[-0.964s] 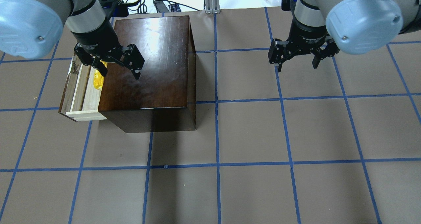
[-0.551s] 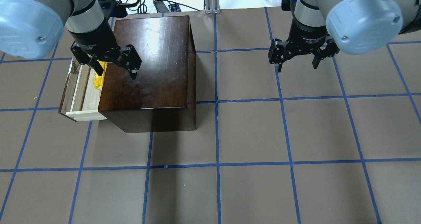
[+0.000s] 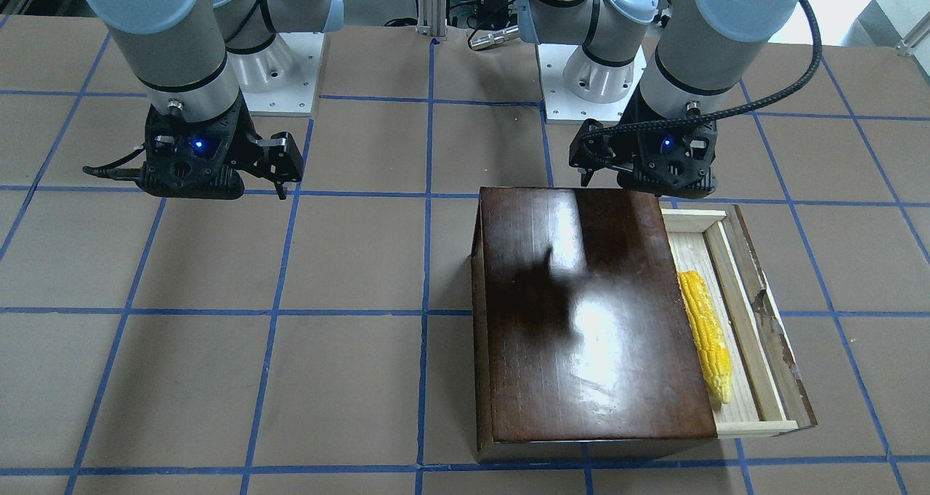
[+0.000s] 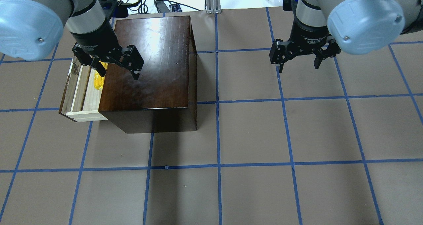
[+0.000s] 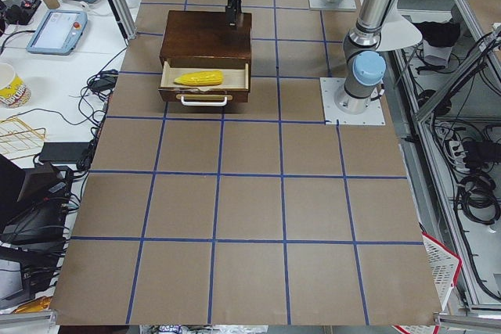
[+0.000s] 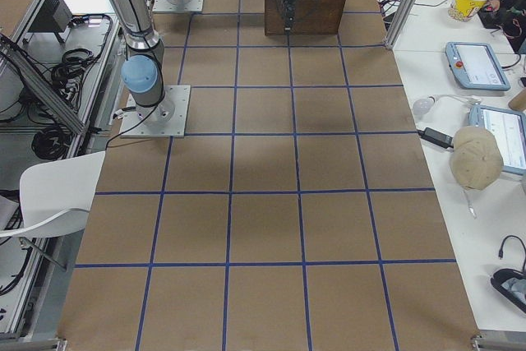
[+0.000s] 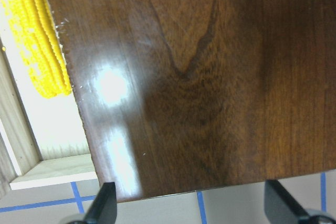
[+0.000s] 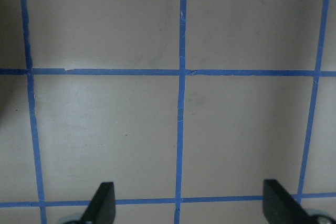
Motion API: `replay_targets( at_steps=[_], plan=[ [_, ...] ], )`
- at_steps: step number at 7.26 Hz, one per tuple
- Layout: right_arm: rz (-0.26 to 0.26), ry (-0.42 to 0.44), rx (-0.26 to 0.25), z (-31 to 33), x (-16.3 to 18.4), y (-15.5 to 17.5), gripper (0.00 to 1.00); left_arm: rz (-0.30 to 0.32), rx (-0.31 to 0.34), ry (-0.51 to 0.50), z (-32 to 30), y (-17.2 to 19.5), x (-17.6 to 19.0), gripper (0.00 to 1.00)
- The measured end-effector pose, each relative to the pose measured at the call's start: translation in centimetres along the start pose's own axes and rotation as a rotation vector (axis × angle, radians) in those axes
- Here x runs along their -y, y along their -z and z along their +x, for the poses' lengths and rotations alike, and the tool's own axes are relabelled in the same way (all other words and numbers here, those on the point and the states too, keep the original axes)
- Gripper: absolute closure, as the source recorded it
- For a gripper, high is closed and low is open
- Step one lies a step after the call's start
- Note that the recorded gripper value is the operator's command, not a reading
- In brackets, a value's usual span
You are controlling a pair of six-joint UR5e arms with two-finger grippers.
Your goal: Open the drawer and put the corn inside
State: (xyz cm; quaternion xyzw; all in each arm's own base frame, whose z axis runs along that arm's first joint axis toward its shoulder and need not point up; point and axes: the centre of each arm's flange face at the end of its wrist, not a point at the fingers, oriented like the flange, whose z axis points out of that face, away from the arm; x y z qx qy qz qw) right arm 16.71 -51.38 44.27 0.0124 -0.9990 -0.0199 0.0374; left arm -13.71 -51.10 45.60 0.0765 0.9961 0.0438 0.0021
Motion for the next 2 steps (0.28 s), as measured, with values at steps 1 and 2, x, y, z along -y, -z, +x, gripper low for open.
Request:
replay_targets(
  at_steps=[1,2],
  plan=[
    [0.000,0.000,0.000,0.00,0.00,0.00,0.00,0.002,-0.003,0.000,0.04,0.07,-0.08,0.00],
    [0.000,0.000,0.000,0.00,0.00,-0.01,0.00,0.002,-0.005,0.000,0.07,0.05,-0.10,0.00]
  ],
)
